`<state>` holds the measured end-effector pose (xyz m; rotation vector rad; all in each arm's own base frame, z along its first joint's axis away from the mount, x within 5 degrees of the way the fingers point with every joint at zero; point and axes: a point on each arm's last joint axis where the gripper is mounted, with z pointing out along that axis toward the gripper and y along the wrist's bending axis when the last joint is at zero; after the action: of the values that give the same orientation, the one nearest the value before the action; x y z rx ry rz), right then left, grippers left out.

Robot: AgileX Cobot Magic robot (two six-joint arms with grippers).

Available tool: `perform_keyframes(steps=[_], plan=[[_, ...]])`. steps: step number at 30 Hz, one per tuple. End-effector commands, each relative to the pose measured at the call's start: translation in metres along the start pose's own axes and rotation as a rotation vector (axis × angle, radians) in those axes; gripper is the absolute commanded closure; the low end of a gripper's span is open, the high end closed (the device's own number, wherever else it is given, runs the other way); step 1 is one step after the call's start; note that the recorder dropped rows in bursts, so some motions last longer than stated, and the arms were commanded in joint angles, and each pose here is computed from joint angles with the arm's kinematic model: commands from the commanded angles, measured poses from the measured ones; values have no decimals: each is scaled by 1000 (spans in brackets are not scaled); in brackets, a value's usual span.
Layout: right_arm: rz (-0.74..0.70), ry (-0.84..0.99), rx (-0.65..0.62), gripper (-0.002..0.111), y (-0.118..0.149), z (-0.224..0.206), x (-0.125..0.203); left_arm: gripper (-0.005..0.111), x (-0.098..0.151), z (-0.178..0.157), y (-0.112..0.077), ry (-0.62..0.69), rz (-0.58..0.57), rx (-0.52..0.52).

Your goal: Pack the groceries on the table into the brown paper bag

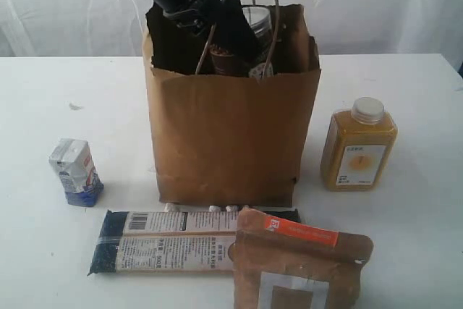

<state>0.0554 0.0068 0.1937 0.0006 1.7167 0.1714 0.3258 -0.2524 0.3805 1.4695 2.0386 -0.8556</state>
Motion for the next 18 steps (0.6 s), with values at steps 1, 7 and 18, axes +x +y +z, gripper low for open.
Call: perform_keyframes(steps=[1,7,18], plan=[[2,-9,4,108,0,0,1,107,-8,13,-16,-12,25,64],[11,-11,4,108,0,0,0,107,-5,24,-14,45,51,21],[50,-9,3,108,0,0,1,25,-5,14,-4,66,32,-155]])
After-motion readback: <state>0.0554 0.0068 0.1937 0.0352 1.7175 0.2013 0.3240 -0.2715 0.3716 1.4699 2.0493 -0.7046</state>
